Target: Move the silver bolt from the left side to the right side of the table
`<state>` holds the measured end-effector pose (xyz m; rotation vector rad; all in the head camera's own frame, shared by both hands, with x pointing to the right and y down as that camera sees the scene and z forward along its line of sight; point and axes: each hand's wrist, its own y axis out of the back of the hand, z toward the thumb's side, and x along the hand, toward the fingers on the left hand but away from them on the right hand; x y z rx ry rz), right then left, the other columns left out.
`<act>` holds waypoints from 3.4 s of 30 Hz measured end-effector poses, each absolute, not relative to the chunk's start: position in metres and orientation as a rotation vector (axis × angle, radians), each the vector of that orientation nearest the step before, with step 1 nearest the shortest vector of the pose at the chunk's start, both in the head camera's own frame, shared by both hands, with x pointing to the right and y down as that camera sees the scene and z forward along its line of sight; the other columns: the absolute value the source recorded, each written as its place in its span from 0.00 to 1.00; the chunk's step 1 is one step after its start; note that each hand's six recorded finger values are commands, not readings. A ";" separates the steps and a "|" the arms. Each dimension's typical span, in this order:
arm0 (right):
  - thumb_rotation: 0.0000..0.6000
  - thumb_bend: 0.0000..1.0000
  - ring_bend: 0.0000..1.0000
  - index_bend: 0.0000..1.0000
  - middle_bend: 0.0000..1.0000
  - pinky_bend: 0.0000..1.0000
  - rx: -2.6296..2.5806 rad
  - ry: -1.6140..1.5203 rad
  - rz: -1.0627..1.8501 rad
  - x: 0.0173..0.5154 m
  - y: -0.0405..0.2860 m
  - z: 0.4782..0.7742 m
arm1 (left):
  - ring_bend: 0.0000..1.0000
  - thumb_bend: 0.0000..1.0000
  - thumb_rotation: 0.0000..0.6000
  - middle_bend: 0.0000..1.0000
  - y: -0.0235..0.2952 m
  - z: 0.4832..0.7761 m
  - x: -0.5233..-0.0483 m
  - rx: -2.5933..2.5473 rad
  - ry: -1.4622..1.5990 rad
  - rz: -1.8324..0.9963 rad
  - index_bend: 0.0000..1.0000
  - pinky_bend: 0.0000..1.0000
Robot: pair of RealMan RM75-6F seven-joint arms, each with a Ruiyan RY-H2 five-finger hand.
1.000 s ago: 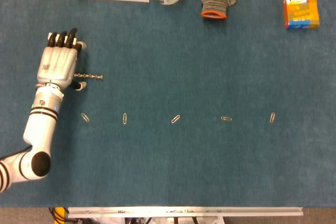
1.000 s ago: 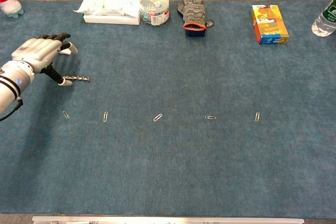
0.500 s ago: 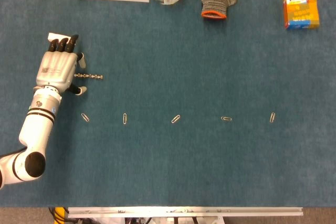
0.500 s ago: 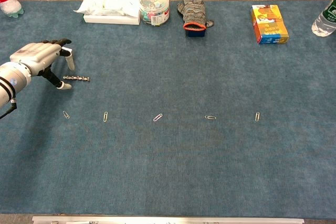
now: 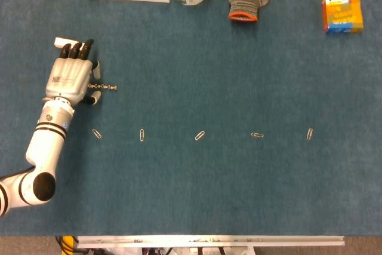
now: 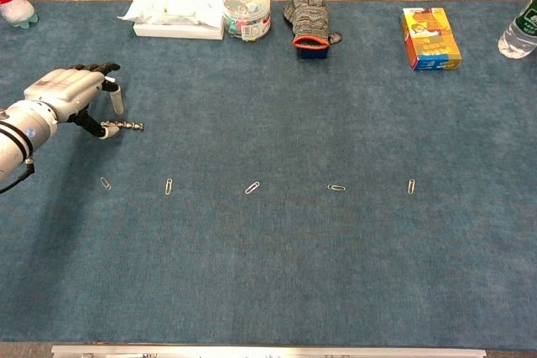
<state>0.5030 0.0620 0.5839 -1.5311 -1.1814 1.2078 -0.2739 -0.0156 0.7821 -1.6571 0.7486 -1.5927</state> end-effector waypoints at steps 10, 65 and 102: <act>1.00 0.21 0.06 0.15 0.02 0.36 -1.532 -1.179 1.211 0.503 0.062 0.585 | 0.00 0.30 1.00 0.00 -0.014 0.788 -0.276 -1.605 0.713 -1.606 0.43 0.02; 1.00 0.21 0.06 0.15 0.02 0.36 -1.533 -1.176 1.215 0.502 0.061 0.586 | 0.00 0.34 1.00 0.00 -0.011 0.797 -0.279 -1.574 0.661 -1.640 0.52 0.02; 1.00 0.21 0.06 0.15 0.02 0.36 -1.534 -1.169 1.213 0.500 0.062 0.586 | 0.00 0.34 1.00 0.00 0.000 0.765 -0.292 -1.478 0.660 -1.576 0.63 0.02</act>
